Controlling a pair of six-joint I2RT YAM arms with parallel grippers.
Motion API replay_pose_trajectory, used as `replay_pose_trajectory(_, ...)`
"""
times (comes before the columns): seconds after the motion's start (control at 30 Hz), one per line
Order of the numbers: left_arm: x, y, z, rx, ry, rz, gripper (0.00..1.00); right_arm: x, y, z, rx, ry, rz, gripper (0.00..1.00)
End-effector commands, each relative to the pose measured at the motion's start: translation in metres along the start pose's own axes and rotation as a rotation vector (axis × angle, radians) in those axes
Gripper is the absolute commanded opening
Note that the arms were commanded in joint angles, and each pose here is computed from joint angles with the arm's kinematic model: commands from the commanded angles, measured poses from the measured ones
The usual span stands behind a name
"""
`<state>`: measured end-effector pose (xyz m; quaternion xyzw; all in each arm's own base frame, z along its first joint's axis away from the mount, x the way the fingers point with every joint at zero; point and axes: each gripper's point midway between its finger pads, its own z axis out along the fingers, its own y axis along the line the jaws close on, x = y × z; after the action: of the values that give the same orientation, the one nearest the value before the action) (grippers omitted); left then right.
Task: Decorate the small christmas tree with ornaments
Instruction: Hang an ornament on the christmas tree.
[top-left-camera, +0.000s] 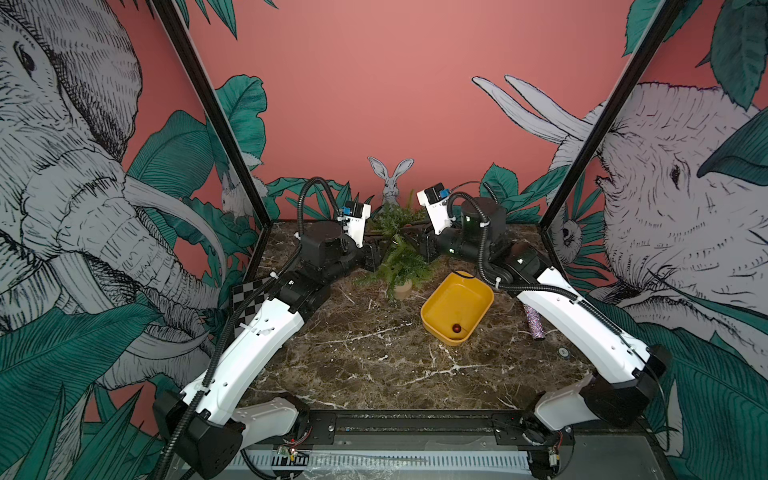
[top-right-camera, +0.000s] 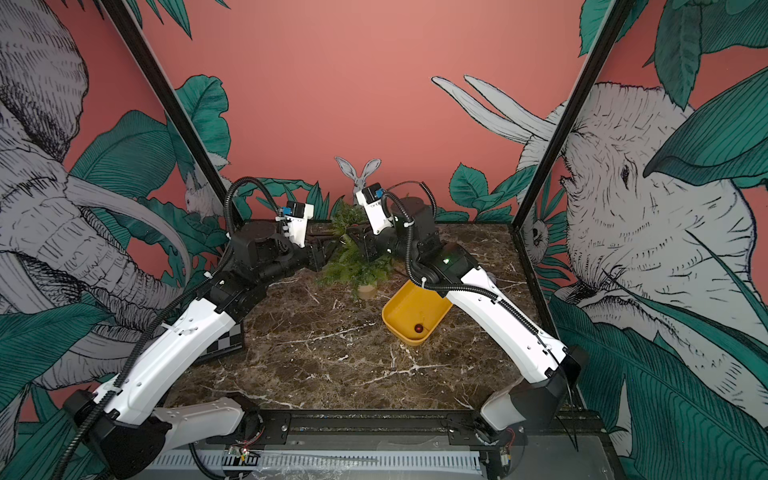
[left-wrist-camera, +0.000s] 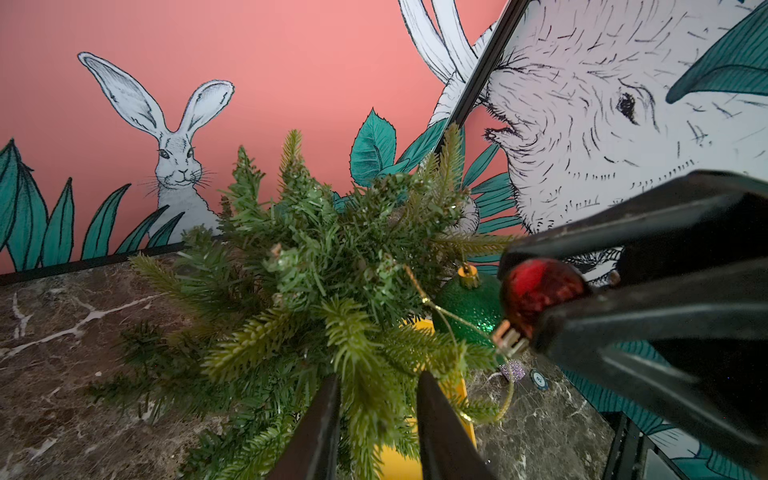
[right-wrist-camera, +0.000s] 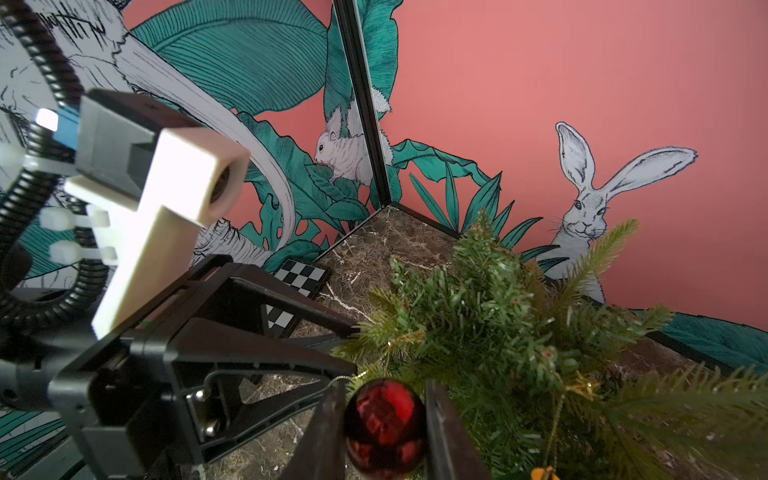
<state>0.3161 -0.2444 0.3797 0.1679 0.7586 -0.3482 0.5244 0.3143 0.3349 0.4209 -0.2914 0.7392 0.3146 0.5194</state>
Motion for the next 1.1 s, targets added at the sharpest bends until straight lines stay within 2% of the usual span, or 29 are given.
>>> replay_pose_trajectory(0.0,-0.002,0.004,-0.007,-0.022,-0.024,-0.011,0.31,-0.011,0.003,-0.002,0.0,-0.046,-0.015,0.2)
replay_pose_trajectory(0.3,-0.001,0.009,-0.015,-0.059,-0.036,-0.012,0.3,-0.007,0.0,-0.001,0.015,-0.034,-0.017,0.19)
replay_pose_trajectory(0.4,-0.005,0.008,-0.02,-0.058,-0.064,-0.019,0.37,-0.006,0.0,-0.001,0.015,-0.033,-0.014,0.2)
replay_pose_trajectory(0.63,-0.024,-0.005,-0.03,-0.011,-0.129,-0.012,0.47,-0.007,0.0,0.0,0.013,-0.035,-0.015,0.19)
replay_pose_trajectory(0.83,-0.029,-0.018,-0.019,0.072,-0.124,-0.023,0.53,-0.005,0.0,0.0,0.013,-0.034,-0.013,0.2)
replay_pose_trajectory(0.93,-0.03,-0.018,-0.011,0.084,-0.117,-0.031,0.52,-0.004,0.0,0.0,0.012,-0.036,-0.01,0.2)
replay_pose_trajectory(1.07,-0.026,-0.015,-0.004,0.079,-0.107,-0.032,0.45,-0.003,0.0,-0.001,0.009,-0.039,-0.007,0.19)
